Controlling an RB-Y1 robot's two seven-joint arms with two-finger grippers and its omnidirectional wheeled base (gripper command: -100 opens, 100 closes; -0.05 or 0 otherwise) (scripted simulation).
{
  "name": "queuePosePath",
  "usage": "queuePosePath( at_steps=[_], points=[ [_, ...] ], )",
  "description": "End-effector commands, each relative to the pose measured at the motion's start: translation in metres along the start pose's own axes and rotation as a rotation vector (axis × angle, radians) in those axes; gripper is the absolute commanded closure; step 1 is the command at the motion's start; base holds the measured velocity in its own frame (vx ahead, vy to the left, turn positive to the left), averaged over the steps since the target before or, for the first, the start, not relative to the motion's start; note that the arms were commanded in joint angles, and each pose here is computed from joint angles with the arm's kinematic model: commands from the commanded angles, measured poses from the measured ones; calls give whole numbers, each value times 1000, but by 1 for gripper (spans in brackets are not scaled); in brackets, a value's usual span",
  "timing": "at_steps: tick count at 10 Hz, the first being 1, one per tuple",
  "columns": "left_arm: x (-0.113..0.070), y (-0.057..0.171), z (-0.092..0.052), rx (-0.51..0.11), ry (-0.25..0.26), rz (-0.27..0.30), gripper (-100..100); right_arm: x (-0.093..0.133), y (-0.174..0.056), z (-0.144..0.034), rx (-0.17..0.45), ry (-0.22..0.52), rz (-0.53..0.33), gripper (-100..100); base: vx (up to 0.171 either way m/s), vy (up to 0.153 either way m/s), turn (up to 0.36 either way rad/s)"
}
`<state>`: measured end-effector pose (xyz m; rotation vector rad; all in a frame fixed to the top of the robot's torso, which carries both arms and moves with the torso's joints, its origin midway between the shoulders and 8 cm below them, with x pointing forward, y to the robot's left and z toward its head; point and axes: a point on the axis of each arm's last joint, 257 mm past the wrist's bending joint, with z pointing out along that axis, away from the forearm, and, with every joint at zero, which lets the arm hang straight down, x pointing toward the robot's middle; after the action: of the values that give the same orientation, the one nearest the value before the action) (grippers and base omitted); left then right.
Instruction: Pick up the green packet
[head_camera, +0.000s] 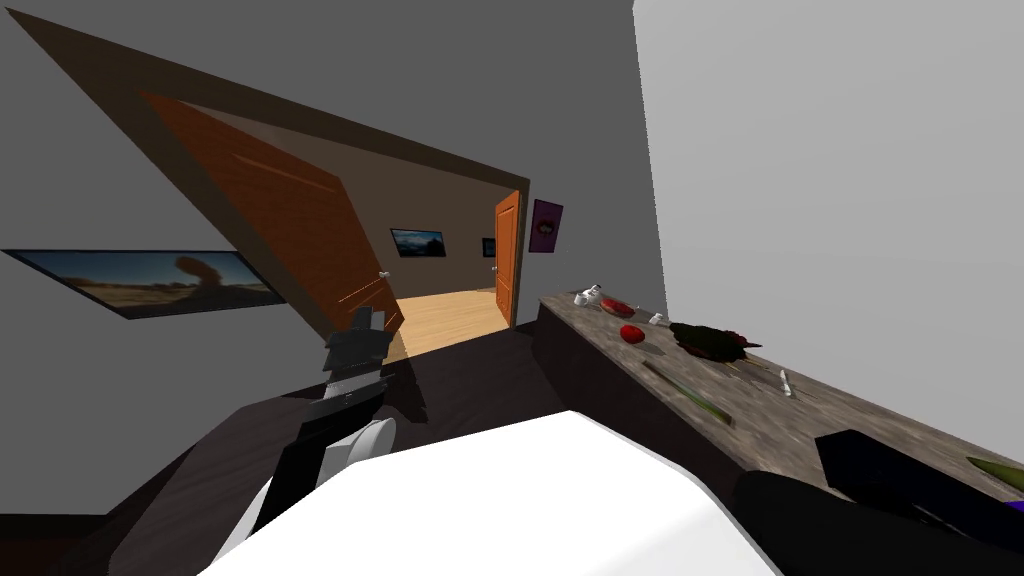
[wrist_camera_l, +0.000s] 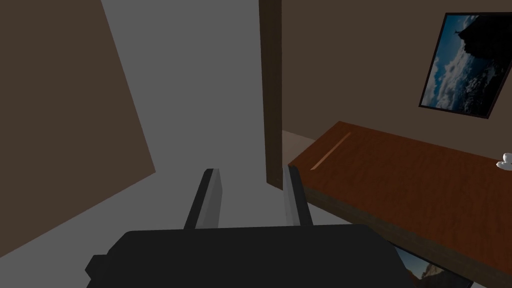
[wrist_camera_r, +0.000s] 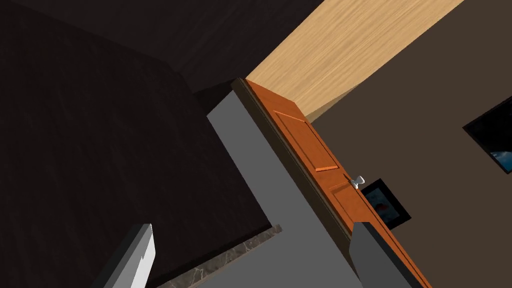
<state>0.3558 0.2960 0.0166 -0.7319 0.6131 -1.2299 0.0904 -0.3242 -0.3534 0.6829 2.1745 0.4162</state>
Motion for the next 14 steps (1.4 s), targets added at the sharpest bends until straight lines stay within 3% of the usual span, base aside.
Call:
queuePosePath(
  at_steps=[1,4,5,8,10,11,13,14],
  points=[
    [0,0,0,0,0,0,0,18,-21,-17,62,63,-45,-100,98,-16,67],
    [0,0,0,0,0,0,0,40,-47,-47,137,140,-75,-100,77,-29,61],
    [0,0,0,0,0,0,0,50,-66,-65,183,195,-115,-100,76,-57,73],
    [0,0,0,0,0,0,0,64,-87,-94,243,266,-148,-100,90,-65,61],
    [0,0,0,0,0,0,0,78,-119,-139,327,376,-217,-100,97,-135,107],
    [0,0,0,0,0,0,0,79,-120,-143,330,387,-220,-100,107,-132,63],
    [0,0,0,0,0,0,0,83,-146,-183,392,484,-288,-100,116,-159,109],
    [0,0,0,0,0,0,0,86,-147,-189,397,498,-289,-100,94,-162,59]
  ],
)
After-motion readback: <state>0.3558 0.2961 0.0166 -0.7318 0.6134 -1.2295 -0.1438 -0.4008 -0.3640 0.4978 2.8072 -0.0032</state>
